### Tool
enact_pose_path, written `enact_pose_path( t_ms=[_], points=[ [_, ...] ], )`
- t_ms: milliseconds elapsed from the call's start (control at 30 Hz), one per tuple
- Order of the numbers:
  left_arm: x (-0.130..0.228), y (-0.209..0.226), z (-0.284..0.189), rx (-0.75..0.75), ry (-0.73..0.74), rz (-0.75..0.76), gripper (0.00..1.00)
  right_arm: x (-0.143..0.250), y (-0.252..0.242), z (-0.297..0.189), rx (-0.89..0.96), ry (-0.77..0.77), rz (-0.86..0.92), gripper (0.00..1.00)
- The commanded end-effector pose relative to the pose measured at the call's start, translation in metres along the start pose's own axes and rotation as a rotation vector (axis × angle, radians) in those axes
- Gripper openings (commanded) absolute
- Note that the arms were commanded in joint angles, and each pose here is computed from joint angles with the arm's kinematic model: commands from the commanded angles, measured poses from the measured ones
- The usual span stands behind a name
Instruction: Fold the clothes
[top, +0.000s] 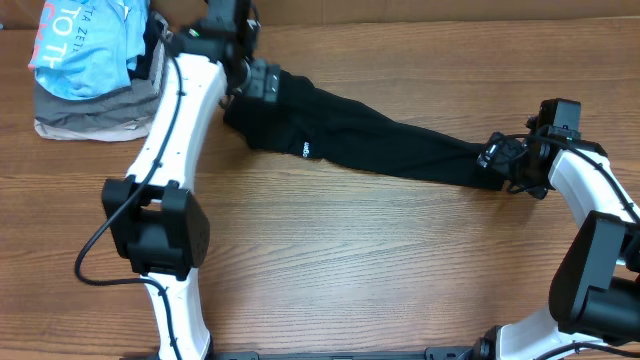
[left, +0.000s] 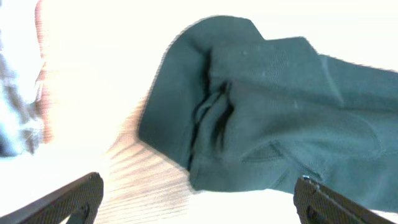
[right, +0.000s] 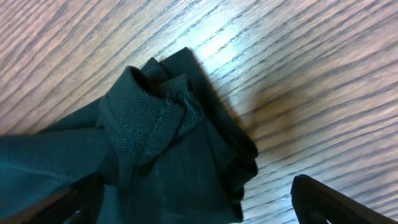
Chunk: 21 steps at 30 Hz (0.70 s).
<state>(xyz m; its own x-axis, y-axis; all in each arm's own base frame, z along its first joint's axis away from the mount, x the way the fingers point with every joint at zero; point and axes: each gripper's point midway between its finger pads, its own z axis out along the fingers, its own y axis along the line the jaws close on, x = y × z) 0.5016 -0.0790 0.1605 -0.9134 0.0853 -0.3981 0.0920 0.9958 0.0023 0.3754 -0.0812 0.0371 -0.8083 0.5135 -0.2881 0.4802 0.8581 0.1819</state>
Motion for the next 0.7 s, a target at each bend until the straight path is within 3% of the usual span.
enact_pose_path(
  t_ms=[0, 267, 400, 567, 667],
  points=[
    [-0.025, 0.016, -0.051, -0.023, -0.091, -0.018, 1.0, -0.005, 0.001, 0.006, -0.009, -0.002, -0.048, 0.94],
    [-0.041, 0.027, -0.11, -0.027, -0.176, -0.039, 1.0, 0.003, 0.003, 0.037, -0.038, 0.047, -0.043, 0.71],
    [-0.04, 0.032, -0.116, -0.033, -0.175, -0.048, 1.0, 0.001, 0.003, 0.038, -0.039, 0.041, -0.041, 0.51],
    [-0.038, 0.034, -0.114, -0.04, -0.167, -0.049, 1.0, -0.001, -0.016, 0.033, -0.019, 0.056, 0.006, 0.12],
    [-0.038, 0.035, -0.114, -0.042, -0.166, -0.052, 1.0, -0.01, -0.039, 0.02, 0.003, 0.061, 0.053, 0.04]
  ],
)
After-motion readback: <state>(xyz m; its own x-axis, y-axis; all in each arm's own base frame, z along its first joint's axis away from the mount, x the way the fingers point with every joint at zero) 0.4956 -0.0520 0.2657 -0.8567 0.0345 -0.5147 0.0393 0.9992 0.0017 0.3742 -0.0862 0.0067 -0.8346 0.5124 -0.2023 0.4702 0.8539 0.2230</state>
